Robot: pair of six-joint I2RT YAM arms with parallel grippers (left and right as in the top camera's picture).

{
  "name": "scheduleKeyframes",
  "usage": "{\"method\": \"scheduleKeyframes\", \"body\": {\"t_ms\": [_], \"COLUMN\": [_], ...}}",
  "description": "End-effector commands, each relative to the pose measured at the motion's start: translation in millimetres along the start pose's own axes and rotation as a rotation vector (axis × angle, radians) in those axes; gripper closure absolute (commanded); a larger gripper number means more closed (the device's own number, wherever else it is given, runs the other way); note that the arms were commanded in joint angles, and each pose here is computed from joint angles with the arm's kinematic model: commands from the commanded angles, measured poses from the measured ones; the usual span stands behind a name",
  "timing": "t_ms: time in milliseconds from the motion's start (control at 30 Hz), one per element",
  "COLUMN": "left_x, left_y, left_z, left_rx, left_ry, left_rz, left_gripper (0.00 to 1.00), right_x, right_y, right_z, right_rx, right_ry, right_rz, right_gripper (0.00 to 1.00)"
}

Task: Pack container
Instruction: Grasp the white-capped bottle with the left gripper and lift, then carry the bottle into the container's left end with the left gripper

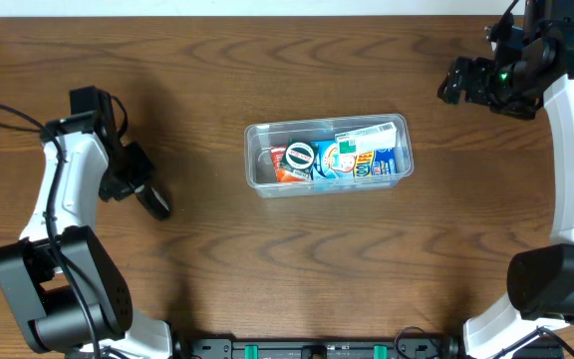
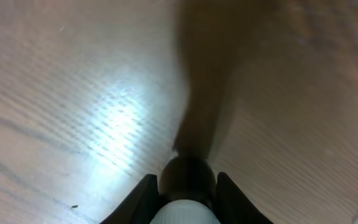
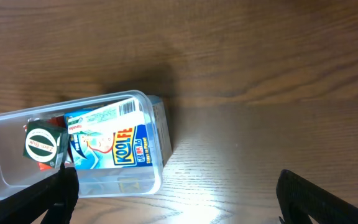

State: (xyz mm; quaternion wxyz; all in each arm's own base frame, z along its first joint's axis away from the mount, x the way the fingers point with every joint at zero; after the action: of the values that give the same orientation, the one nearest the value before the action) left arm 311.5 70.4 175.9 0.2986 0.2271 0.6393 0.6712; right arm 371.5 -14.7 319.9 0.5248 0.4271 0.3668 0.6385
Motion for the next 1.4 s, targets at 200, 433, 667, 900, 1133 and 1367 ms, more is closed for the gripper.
{"method": "scheduleKeyframes", "body": {"t_ms": [200, 433, 667, 900, 1133, 1367], "left_x": [-41.6, -86.2, -124.5, -157.5, -171.2, -172.0], "left_y": [89.3, 140.9, 141.3, 116.6, 95.8, 85.2], "left_z": [-25.0, -74.8, -113.8, -139.9, -151.4, -148.6], "left_rx": [-0.239, -0.390, -0.409, -0.373, -0.417, -0.440], "left_ry": [-0.234, -0.438, -0.587, -0.668, -0.636, -0.555], "left_rz": [-0.213, -0.419, -0.483, -0.464, -0.355, -0.292], "left_gripper": [0.90, 0.90, 0.90, 0.90, 0.91, 0.94], "right_x": [3.9, 3.9, 3.9, 4.1, 3.9, 3.9], "right_y": [3.4, 3.4, 3.4, 3.4, 3.4, 3.4], "right_z": [1.7, 1.7, 1.7, 1.7, 1.7, 1.7], "right_rx": [-0.013, -0.013, -0.013, -0.013, -0.013, -0.013], "right_ry": [-0.004, -0.004, -0.004, -0.004, -0.004, -0.004], "right_rz": [0.006, 0.006, 0.006, 0.006, 0.006, 0.006], "right_gripper": [0.01, 0.01, 0.01, 0.01, 0.01, 0.01]}}
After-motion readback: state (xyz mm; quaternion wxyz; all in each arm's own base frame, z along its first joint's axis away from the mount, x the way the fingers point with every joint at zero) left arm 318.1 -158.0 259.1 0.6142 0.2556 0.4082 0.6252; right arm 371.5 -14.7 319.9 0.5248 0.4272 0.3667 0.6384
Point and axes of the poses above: each gripper's point midway between its finger pads, its own y axis back along the fingers, its own x axis along the line the jaws close on, z = x × y, the point moved 10 cm from there along y, back along the fingers, and after that the axes turned 13 degrees about y, right-handed, at the moved point
